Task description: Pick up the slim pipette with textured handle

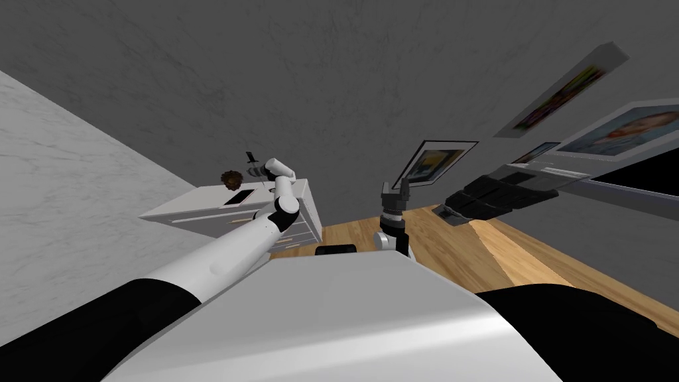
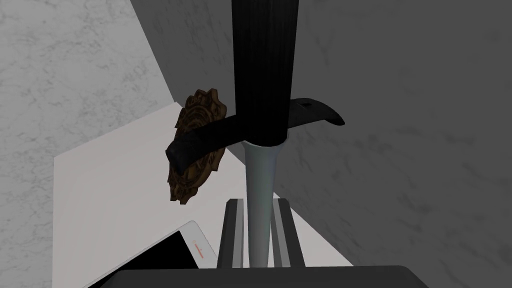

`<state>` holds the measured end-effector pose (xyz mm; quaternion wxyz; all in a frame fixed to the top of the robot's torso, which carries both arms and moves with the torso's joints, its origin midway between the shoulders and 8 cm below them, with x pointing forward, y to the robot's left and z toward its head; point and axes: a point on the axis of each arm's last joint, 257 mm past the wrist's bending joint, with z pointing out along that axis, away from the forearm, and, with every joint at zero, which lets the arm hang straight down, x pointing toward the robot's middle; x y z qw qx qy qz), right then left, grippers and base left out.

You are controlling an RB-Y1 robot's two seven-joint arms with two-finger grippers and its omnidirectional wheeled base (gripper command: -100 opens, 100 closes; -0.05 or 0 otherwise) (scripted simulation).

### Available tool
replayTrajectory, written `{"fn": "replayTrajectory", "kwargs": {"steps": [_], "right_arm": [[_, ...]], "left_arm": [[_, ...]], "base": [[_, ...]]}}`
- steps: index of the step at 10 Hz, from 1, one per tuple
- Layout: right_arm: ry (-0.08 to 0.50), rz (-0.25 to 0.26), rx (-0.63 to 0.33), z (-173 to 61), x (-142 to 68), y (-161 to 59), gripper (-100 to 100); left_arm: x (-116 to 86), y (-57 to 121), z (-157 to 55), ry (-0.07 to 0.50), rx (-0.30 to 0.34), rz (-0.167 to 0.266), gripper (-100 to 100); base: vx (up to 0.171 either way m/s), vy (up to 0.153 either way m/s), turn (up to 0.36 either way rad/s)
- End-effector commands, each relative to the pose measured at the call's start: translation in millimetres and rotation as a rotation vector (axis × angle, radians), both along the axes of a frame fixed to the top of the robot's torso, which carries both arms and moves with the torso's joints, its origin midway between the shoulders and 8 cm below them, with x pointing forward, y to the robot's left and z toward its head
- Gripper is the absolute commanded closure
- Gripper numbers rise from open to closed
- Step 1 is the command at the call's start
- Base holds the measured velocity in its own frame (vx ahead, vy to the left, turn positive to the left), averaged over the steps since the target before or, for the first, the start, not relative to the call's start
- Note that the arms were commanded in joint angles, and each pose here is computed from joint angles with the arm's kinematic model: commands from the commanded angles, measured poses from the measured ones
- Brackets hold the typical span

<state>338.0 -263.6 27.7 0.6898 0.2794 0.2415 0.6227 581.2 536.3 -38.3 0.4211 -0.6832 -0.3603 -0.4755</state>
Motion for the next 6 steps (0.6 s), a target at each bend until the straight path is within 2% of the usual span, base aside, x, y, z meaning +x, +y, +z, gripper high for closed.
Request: {"fn": "replayTrajectory", "kwargs": {"steps": [1,3,5,6], "right_arm": [[0.000,0.000,0.000,0.0,0.0,0.0,0],[0.000,0.000,0.000,0.0,0.0,0.0,0],[0.000,0.000,0.000,0.0,0.0,0.0,0],[0.000,0.000,0.000,0.0,0.0,0.0,0]], "left_arm": [[-4.5,4.6,4.4,-0.009,0.005,0.007,100],[-23.5,28.5,-3.0,0.012,0.013,0.022,100],[-29.4,33.4,8.3,-0.011,0.023,0.037,100],[-27.8,29.6,4.8,-0.003,0.020,0.031,100]], "base": [[-0.002,-0.019,0.001],[0.000,-0.045,-0.103],[0.010,-0.045,-0.012],[0.006,-0.011,0.008]]}}
